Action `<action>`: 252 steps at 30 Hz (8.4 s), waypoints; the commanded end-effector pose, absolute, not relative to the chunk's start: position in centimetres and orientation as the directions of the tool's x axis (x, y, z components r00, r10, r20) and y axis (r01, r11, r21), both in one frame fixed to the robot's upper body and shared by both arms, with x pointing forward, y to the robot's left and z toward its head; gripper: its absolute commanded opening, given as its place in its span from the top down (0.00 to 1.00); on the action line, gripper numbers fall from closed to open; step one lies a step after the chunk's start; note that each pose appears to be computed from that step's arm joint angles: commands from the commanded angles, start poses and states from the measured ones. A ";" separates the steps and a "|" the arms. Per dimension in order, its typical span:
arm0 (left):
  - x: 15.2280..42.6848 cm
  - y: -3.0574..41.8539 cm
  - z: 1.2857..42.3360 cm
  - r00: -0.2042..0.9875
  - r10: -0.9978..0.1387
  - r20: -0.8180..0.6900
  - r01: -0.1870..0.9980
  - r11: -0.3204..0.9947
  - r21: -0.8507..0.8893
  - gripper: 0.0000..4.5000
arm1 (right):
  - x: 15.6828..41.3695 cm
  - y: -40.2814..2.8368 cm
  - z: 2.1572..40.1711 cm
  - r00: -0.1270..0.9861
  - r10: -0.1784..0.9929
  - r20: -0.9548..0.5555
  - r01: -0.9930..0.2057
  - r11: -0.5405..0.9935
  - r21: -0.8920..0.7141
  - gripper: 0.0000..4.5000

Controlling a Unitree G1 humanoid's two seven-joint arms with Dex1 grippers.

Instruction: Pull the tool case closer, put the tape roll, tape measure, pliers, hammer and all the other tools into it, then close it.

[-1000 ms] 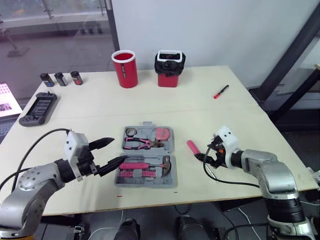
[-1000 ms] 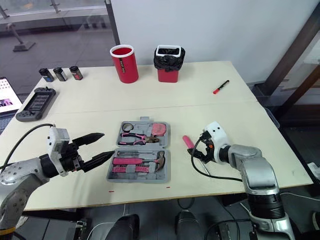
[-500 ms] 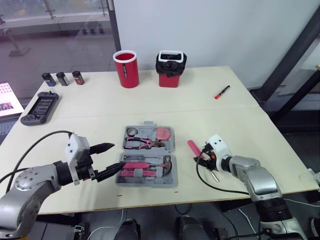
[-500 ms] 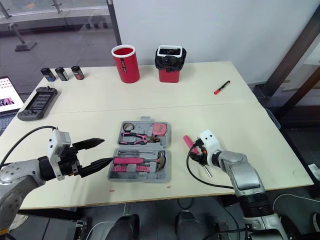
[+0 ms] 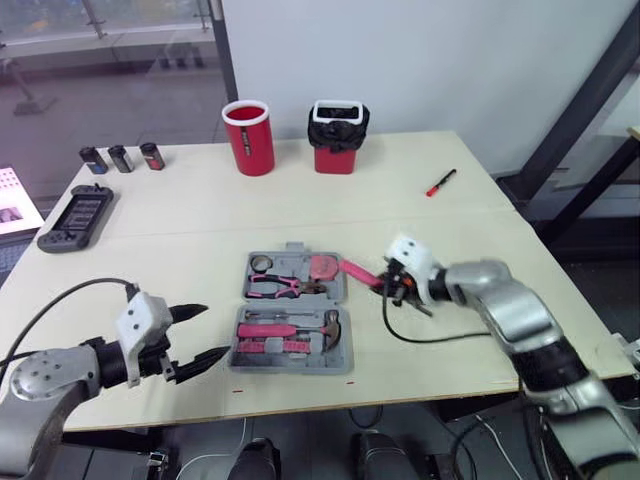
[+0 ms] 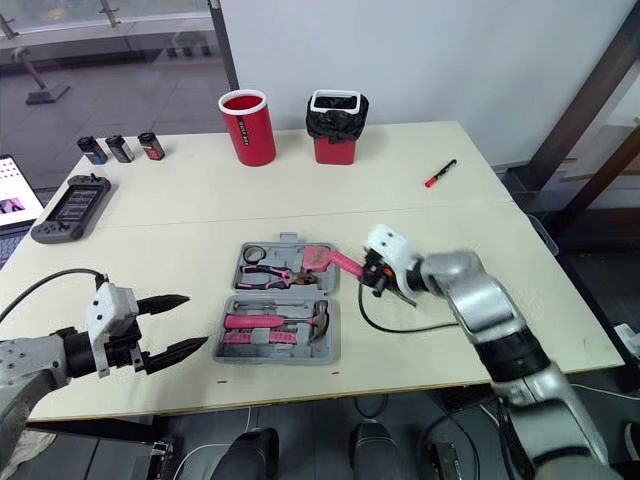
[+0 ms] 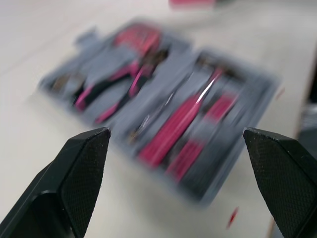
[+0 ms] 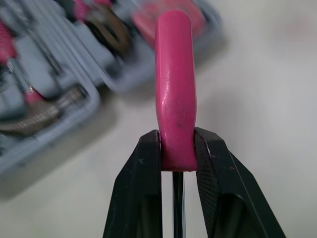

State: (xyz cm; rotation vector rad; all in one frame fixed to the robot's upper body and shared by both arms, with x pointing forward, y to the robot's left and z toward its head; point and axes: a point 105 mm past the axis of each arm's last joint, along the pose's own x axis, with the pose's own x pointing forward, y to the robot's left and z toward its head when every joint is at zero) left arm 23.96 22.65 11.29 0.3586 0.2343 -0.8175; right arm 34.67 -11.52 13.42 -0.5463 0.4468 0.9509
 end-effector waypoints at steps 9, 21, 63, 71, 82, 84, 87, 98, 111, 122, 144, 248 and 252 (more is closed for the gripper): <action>21.5 24.7 10.3 0.671 -0.661 -0.336 0.739 0.635 0.226 0.00 | 29.6 -1.4 14.3 0.128 0.669 -0.732 -0.992 0.093 -0.088 0.91; 18.4 22.4 8.4 0.644 -0.694 -0.322 0.757 0.640 0.132 0.00 | 27.3 3.4 9.9 0.078 0.574 -0.815 -0.997 0.064 -0.051 0.91; 18.3 24.3 9.0 0.685 -0.650 -0.329 0.724 0.657 0.209 0.00 | 27.8 3.3 12.0 0.008 0.892 -0.453 -0.982 -0.079 -0.173 0.37; 19.2 25.1 9.0 0.700 -0.618 -0.358 0.705 0.677 0.209 0.00 | 27.5 3.7 9.3 -0.059 0.925 -0.376 -0.990 -0.102 -0.095 0.98; 20.3 25.8 9.0 0.714 -0.578 -0.394 0.683 0.698 0.214 0.00 | 28.0 2.4 2.3 -0.027 0.857 -0.514 -0.995 -0.075 -0.072 0.98; 20.7 25.8 9.3 0.724 -0.566 -0.394 0.672 0.709 0.216 0.00 | 28.3 2.8 4.6 -0.014 0.910 -0.414 -0.995 -0.054 -0.087 0.98; 21.2 25.7 9.7 0.732 -0.553 -0.398 0.662 0.716 0.222 0.00 | 28.7 2.5 8.0 0.014 0.958 -0.288 -0.991 -0.025 -0.132 0.98; 27.2 26.0 10.0 0.689 -0.610 -0.391 0.724 0.603 0.335 0.72 | 33.8 -7.0 11.0 0.238 0.877 -0.417 -0.948 0.116 -0.295 1.00; 33.5 24.5 5.2 0.607 -0.666 -0.433 0.792 0.549 0.266 0.99 | 37.1 -9.9 7.8 0.365 0.712 -0.600 -0.897 0.096 -0.431 1.00; 35.8 20.1 4.5 0.574 -0.732 -0.368 0.818 0.497 0.290 0.99 | 36.7 -6.2 6.7 0.297 0.751 -0.590 -0.914 0.044 -0.404 1.00; 30.2 20.4 1.2 0.377 -0.779 -0.501 0.925 0.286 0.251 0.99 | 33.6 -4.8 5.2 0.191 0.757 -0.625 -0.950 -0.017 -0.312 1.00; 22.5 15.7 1.8 0.315 -0.839 -0.445 0.941 0.338 0.029 1.00 | 39.2 -2.9 11.6 0.334 0.943 0.014 -0.623 0.209 0.754 0.01; 22.9 16.4 3.4 0.393 -0.841 -0.372 0.912 0.407 0.043 1.00 | 39.4 -3.8 12.0 0.346 0.938 0.030 -0.630 0.208 0.748 0.01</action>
